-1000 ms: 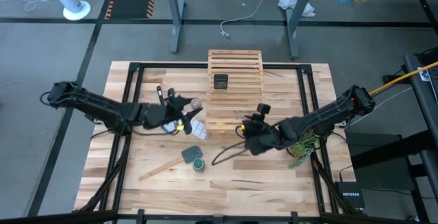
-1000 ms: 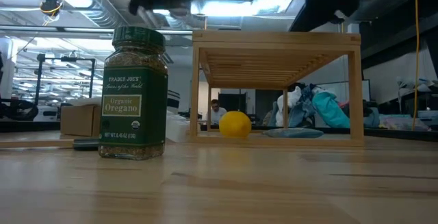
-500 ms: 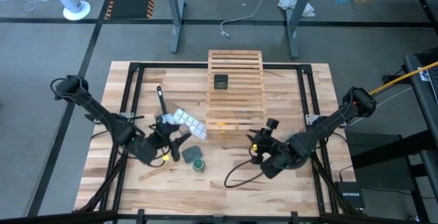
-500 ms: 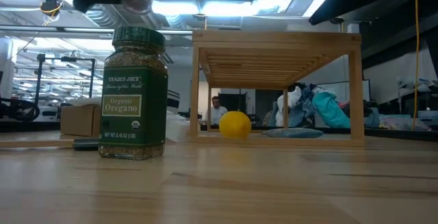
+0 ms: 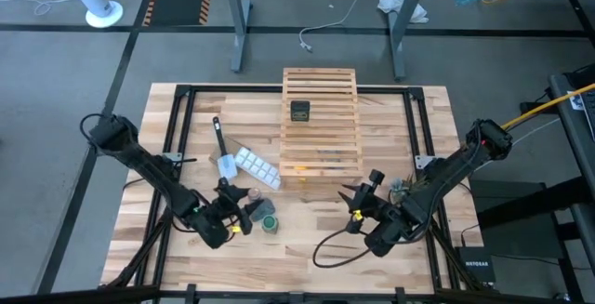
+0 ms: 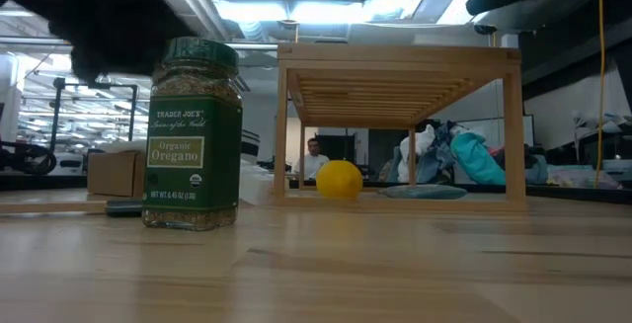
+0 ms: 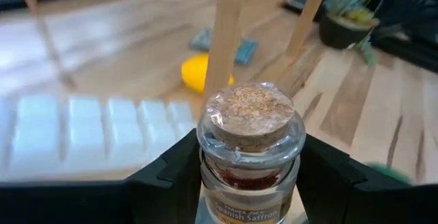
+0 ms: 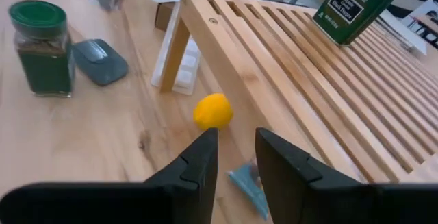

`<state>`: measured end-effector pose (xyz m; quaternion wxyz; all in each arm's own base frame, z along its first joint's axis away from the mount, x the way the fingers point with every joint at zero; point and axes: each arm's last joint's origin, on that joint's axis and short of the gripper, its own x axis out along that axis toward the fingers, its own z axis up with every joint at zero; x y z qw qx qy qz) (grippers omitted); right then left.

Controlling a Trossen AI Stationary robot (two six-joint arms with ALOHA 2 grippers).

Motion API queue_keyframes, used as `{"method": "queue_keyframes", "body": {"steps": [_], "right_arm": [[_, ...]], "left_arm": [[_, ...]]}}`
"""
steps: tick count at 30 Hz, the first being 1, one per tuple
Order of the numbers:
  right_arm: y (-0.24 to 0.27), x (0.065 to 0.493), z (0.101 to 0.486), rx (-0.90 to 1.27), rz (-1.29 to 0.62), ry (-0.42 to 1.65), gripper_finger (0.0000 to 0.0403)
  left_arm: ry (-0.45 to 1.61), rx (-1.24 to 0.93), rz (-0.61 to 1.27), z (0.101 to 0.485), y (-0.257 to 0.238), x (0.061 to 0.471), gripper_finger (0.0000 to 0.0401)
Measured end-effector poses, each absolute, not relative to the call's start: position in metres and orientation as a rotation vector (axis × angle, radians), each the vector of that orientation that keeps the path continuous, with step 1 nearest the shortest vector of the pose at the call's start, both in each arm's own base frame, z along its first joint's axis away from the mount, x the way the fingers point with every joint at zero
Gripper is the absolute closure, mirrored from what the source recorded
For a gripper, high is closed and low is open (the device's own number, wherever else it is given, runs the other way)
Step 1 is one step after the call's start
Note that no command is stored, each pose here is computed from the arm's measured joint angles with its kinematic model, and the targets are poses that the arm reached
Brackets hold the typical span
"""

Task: Shelf spices
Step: Remove the brown seasoning bottle from the shelf

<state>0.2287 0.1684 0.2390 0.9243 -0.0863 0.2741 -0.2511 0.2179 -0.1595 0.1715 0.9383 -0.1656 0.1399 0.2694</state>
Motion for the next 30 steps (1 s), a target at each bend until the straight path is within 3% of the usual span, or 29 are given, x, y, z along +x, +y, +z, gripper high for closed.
{"method": "queue_keyframes", "body": {"steps": [16, 30], "right_arm": [[0.169, 0.228, 0.239, -0.159, -0.522, 0.550, 0.0299], [0.170, 0.228, 0.239, -0.156, -0.521, 0.548, 0.0299]], "left_arm": [[0.425, -0.314, 0.676, 0.115, -0.157, 0.215, 0.0226], [0.436, -0.286, 0.829, 0.101, -0.136, 0.204, 0.0226]]}}
